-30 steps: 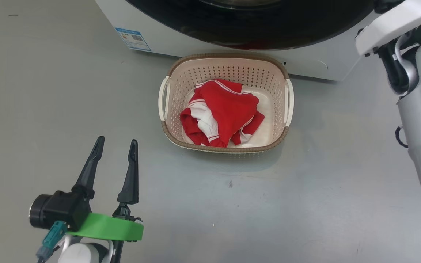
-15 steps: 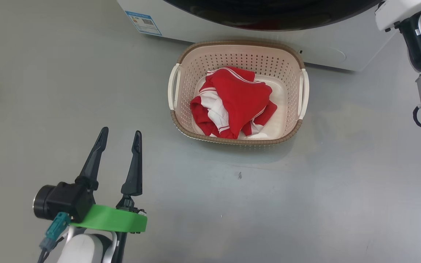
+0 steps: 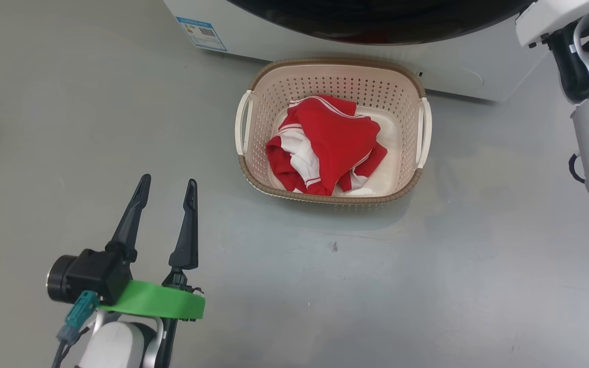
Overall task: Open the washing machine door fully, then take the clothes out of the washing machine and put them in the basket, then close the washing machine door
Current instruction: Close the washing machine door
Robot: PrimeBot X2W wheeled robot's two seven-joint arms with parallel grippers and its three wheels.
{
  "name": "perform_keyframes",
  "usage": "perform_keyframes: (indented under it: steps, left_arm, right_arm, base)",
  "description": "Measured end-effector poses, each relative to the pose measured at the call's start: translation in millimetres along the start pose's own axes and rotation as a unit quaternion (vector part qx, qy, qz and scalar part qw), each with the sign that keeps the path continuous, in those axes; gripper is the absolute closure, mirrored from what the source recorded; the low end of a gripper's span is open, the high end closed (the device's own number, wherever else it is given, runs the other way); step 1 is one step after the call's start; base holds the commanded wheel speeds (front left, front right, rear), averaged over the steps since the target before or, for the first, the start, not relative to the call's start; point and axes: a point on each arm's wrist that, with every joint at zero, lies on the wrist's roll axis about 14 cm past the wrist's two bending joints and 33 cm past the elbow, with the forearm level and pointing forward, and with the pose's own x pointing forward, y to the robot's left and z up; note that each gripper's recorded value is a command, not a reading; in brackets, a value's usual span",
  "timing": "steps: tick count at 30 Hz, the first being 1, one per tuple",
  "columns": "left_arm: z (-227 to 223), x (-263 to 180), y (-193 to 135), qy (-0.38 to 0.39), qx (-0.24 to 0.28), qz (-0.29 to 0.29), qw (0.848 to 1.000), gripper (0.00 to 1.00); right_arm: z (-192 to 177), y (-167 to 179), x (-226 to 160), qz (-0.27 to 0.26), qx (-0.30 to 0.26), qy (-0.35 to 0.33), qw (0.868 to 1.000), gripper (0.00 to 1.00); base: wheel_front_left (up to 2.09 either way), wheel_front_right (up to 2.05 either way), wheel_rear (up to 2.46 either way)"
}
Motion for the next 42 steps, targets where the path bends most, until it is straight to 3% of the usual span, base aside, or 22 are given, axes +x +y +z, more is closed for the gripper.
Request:
perform_keyframes:
  steps: [16, 19, 20, 21, 24, 34, 42]
  left_arm:
    - [12, -2, -14, -0.019, -0.007, -0.022, 1.0, 0.0]
    - [17, -2, -15, -0.025, -0.006, -0.027, 0.999, 0.0]
    - [18, -2, -16, -0.027, -0.006, -0.029, 0.999, 0.0]
    - [19, -2, -18, -0.029, -0.006, -0.032, 0.999, 0.0]
    - [22, -2, -21, -0.033, -0.006, -0.038, 0.999, 0.0]
    - [29, -7, -37, -0.043, -0.005, -0.066, 0.997, 0.0]
    - [29, -15, -47, -0.042, -0.006, -0.084, 0.996, 0.0]
  right_arm:
    - [-9, 17, -43, -0.008, 0.023, 0.02, 1.0, 1.0]
    - [-14, 23, -56, -0.01, 0.029, 0.029, 0.999, 0.57]
    - [-15, 24, -60, -0.011, 0.035, 0.03, 0.999, 0.51]
    - [-16, 25, -64, -0.013, 0.039, 0.032, 0.999, 0.51]
    - [-17, 25, -74, -0.017, 0.04, 0.035, 0.998, 0.0]
    - [6, 20, -112, -0.043, 0.053, 0.004, 0.998, 0.0]
    - [-4, 10, -161, -0.084, 0.063, 0.016, 0.994, 0.0]
  base:
    - [0.0, 0.0, 0.0]
    - [0.0, 0.0, 0.0]
    - [0.0, 0.0, 0.0]
    - [0.0, 0.0, 0.0]
    - [0.0, 0.0, 0.0]
    - [0.0, 0.0, 0.0]
    - [0.0, 0.0, 0.0]
